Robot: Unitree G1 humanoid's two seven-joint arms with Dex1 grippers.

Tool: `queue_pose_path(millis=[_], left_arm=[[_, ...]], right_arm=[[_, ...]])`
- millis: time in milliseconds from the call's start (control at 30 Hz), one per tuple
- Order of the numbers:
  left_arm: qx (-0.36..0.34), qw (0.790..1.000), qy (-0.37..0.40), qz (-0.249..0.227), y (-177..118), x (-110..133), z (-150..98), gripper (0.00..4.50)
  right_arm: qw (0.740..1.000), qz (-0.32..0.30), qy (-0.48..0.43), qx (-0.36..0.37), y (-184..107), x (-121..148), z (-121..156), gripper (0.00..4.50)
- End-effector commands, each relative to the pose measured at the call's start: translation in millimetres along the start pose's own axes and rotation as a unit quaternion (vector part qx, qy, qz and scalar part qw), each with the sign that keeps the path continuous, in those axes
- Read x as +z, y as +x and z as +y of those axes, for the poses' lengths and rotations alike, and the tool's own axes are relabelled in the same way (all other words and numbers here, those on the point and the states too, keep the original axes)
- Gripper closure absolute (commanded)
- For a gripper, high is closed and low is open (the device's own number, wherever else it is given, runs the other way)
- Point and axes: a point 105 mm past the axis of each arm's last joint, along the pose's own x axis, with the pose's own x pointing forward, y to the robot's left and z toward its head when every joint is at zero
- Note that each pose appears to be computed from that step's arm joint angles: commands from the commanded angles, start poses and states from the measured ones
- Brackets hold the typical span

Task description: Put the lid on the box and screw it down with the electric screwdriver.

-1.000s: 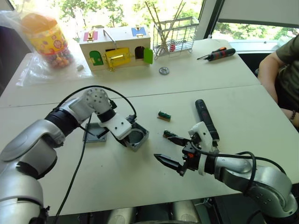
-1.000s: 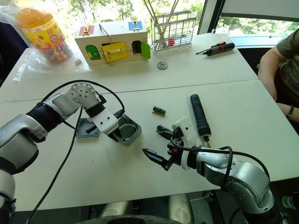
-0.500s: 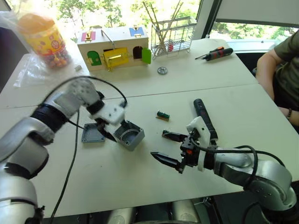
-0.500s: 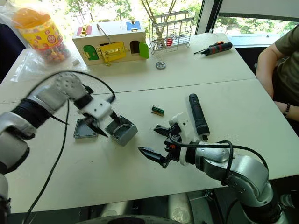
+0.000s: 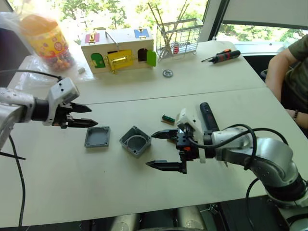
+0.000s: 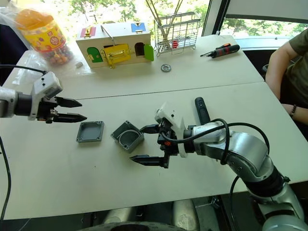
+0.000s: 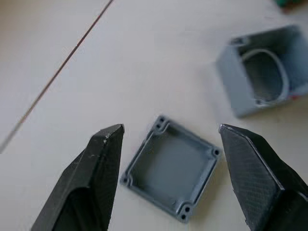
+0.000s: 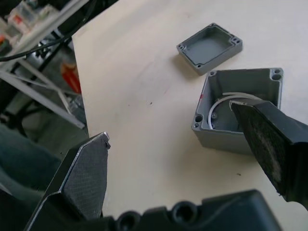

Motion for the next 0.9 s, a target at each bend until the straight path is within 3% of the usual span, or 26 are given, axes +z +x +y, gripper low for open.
queue_pose_path(millis=[33,233,700,800,900], left_arm=[[0.092,0.991,-0.096,0.035,-5.9,-13.3,11.6,1.27],[0.128,0.976,-0.170,0.051,13.8,-26.3,10.6,1.27],[0.129,0.974,-0.150,0.114,50.5,-53.3,13.2,1.27],[0.120,0.975,-0.145,0.117,58.1,-56.4,12.6,2.12],[0.111,0.977,-0.143,0.114,63.0,-55.5,9.5,3.46]], right_arm=[[0.999,-0.001,-0.036,0.018,8.0,0.7,1.6,0.00],[0.998,-0.020,-0.041,0.030,19.1,0.5,5.0,0.00],[0.999,-0.043,-0.020,-0.023,20.8,6.4,2.9,0.00],[0.998,-0.044,-0.014,-0.035,19.4,4.8,1.9,0.00],[0.998,-0.040,-0.010,-0.045,14.2,2.3,0.6,0.00]])
